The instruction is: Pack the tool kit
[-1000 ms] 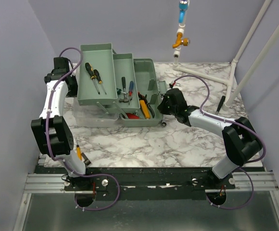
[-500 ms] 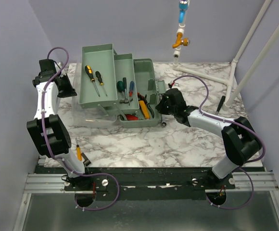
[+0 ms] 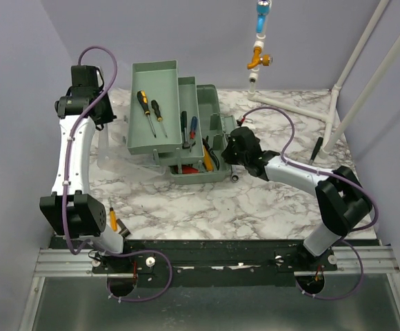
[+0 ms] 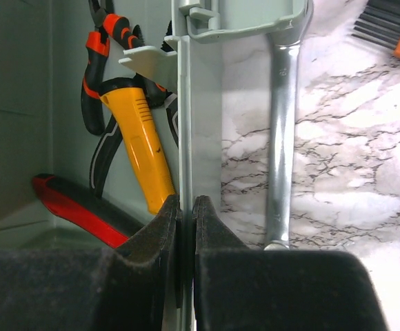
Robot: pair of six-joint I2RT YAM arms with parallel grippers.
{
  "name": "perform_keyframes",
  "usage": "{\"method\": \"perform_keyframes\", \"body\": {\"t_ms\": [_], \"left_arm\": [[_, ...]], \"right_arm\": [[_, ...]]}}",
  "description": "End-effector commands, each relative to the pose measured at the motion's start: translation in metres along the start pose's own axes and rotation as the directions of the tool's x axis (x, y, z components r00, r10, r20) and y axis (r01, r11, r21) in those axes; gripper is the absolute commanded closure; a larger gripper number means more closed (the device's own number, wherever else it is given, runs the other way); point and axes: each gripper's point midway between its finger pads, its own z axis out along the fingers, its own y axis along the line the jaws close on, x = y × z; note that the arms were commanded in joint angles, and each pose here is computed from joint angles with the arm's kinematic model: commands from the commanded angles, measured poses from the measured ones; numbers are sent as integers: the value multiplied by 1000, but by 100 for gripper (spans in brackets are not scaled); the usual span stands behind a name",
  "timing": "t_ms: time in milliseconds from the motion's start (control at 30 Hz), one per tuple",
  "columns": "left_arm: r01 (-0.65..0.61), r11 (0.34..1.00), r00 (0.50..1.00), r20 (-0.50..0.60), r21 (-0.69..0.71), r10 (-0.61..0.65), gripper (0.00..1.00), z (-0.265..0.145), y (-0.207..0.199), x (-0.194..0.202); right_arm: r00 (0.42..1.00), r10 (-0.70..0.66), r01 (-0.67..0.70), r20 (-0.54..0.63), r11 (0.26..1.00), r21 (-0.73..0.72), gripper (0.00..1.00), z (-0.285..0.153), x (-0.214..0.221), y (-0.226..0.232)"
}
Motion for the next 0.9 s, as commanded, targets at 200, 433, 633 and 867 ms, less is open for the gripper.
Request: {"method": "perform_keyframes", "body": {"t_ms": [200,433,633,867], "left_arm": [[-49,970,931,341,-239,131,100,-101,-20,-57],[-165,895,862,381,-414,335,100,-131,-50,-66],[-256,810,800,354,-528,484,100,-138,-81,-63],[-310,727,733,334,-612,593,100,-132,-116,-49]], "right_arm": [[989,-20,7,-146,995,-95,99,0,55,52],[996,-16,2,-86,987,-159,99,-28,65,99],[998,37,-48,-52,971,-233,89,-45,51,114],[998,54,-44,44,978,-203,50,-64,24,101]]}}
